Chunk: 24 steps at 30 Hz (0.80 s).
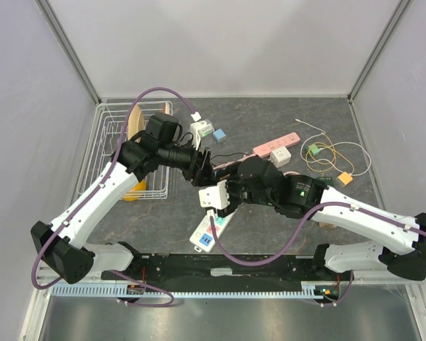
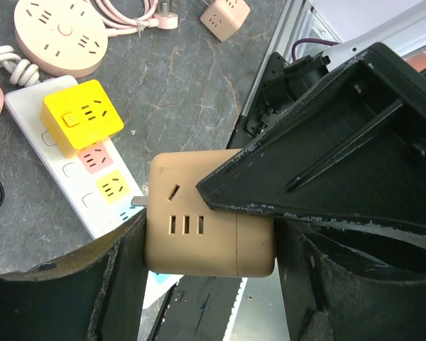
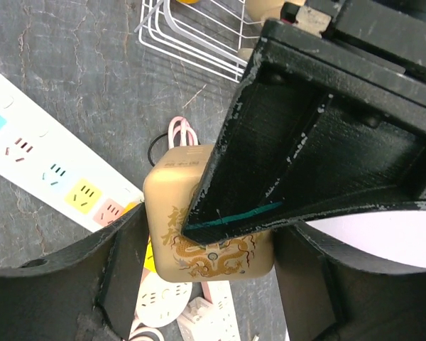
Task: Insert the plug
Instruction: Adjust the plug.
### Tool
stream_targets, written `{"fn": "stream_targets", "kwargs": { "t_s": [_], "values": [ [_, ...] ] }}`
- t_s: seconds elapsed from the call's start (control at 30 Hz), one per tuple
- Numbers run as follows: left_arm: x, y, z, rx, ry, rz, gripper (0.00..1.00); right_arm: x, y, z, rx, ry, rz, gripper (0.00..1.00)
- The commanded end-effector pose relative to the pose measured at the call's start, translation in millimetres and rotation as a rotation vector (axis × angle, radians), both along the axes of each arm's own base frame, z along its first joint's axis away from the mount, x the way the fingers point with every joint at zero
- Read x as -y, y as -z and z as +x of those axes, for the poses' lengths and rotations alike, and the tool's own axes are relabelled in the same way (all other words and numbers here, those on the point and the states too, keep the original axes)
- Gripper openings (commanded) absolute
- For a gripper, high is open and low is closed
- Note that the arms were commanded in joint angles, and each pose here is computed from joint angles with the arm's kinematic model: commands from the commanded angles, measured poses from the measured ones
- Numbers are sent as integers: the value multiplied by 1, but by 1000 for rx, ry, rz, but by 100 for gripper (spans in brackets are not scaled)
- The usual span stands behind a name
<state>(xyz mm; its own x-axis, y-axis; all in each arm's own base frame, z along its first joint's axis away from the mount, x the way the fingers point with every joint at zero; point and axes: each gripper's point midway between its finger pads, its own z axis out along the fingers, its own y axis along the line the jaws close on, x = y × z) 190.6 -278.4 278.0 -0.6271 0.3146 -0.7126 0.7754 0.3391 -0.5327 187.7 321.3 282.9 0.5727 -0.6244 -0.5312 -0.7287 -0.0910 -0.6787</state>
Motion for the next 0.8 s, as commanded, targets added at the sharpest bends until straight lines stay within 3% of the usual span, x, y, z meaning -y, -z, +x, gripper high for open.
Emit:
{"fn": "stream_targets", "kwargs": {
  "t_s": [0.0,0.2,0.33,0.43,0.5,0.53,0.6,0.63,0.77],
  "values": [
    [6,-25,-9,20,65,-69,2,-9,-17,-2,27,-16,31,73],
    [7,-24,-10,0,74,-75,2,-13,-13,-2,28,-20,24,71],
    [7,-24,-11,5,78,-75,2,-13,-12,-1,32,-6,22,54],
    [6,-23,-10,17,72,-70,11,-9,-14,0,32,9,26,40],
    [5,-22,-9,22,69,-65,22,-6,-10,-1,24,15,18,33],
    [5,-22,-7,29,59,-61,27,-4,-10,-1,19,22,21,20],
    [2,-20,-2,44,25,-43,43,1,-2,-2,4,36,1,5],
    [1,-19,1,55,8,-34,53,3,1,-3,-9,50,0,2],
    [-11,-32,13,172,-120,-39,76,15,23,-6,-69,94,-37,0]
  ]
}}
